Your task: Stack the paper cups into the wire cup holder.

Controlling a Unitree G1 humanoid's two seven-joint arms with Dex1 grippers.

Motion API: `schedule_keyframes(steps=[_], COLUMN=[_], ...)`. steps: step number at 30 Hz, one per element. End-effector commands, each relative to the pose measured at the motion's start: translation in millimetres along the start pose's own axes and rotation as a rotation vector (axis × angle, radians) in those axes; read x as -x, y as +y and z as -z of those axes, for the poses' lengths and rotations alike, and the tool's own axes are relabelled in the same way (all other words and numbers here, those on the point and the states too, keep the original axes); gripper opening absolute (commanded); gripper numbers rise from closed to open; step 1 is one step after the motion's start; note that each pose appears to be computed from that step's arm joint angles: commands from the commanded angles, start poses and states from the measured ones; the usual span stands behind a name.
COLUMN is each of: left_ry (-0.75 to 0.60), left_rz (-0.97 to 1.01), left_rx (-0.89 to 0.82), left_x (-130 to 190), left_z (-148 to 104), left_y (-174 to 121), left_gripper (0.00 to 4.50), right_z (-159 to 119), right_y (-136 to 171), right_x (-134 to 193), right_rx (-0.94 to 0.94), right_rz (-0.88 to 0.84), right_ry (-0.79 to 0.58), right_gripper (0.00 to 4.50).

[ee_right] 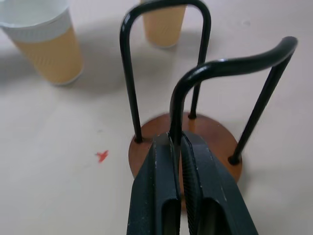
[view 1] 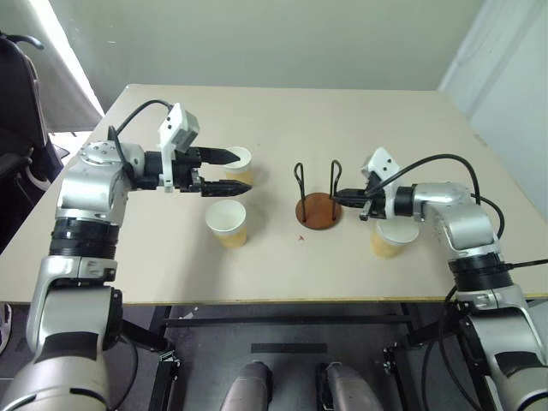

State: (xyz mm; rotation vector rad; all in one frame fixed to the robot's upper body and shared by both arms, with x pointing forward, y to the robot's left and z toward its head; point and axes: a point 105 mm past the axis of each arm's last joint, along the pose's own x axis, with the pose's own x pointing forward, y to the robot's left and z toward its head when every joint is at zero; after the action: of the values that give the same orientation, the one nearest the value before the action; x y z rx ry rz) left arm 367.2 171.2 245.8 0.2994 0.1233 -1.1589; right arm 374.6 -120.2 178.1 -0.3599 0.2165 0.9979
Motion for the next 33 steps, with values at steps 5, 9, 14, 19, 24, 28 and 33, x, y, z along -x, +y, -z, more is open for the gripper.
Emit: schedule_keyframes(steps=[5, 9, 14, 19, 24, 28, 33], left_ry=[0.000, 0.000, 0.000, -0.002, -0.003, -0.006, -0.010], left_rz=[-0.001, -0.002, -0.005, -0.007, -0.006, -0.006, -0.007], left_rx=[-0.051, -0.052, -0.055, -0.057, -0.058, -0.058, -0.058], left_x=[4, 4, 3, 3, 3, 2, 1], left_z=[-9, -9, -9, -10, -10, -10, -11], left_y=[-2, -2, -1, -1, -1, -1, -1], left_gripper=[4.50, 4.50, 4.50, 4.50, 4.50, 4.50, 4.50], right_z=[-9, -7, -6, -4, -5, -8, -19], right_y=[3, 3, 0, -5, -8, -13, -22], right_x=[7, 7, 8, 7, 8, 9, 12], right_rx=[0.045, 0.049, 0.059, 0.052, 0.046, 0.046, -0.007], right_rz=[-0.012, -0.015, -0.010, 0.009, 0.020, 0.051, 0.107], right_ry=[-0.008, 0.006, 0.018, 0.038, 0.041, 0.034, -0.004], right_gripper=[0.03, 0.03, 0.03, 0.25, 1.76, 3.19, 3.52])
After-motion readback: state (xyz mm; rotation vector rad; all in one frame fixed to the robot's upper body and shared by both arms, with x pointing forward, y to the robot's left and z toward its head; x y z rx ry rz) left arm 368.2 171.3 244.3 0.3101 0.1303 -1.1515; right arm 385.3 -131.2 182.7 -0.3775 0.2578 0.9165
